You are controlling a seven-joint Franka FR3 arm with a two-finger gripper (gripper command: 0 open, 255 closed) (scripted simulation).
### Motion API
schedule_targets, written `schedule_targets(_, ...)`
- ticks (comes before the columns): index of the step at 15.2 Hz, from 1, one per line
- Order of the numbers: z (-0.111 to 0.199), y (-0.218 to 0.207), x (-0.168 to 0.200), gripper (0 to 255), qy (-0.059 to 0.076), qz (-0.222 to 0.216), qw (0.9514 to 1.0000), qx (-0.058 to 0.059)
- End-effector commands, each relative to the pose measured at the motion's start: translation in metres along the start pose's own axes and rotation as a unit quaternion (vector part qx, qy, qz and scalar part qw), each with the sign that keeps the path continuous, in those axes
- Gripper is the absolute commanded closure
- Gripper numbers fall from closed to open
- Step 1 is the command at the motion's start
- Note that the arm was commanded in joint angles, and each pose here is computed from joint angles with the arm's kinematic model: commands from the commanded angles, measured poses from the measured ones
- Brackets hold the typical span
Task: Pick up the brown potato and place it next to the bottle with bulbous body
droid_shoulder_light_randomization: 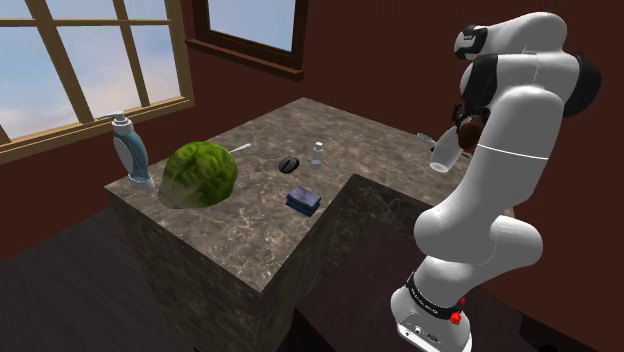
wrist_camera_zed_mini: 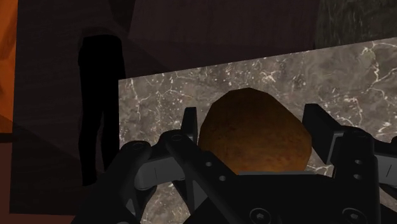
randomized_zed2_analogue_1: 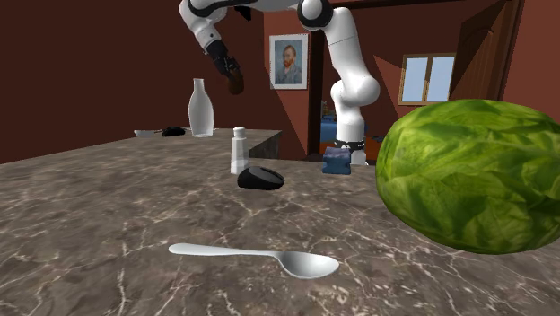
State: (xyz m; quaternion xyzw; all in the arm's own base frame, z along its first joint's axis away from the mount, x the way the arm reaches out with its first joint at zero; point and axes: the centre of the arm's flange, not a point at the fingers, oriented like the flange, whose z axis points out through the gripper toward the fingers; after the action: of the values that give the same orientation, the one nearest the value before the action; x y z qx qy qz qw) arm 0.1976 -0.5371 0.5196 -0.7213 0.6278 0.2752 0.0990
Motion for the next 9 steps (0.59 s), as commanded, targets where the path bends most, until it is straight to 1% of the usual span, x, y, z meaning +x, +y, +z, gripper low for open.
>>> schedule_targets(1,0.009,-0.001,0.005,255,0.000,0.000,1.0000,0.000)
schedule_targets(9,0.044,-0.010,0.027,255,0.000,0.000,1.0000,0.000)
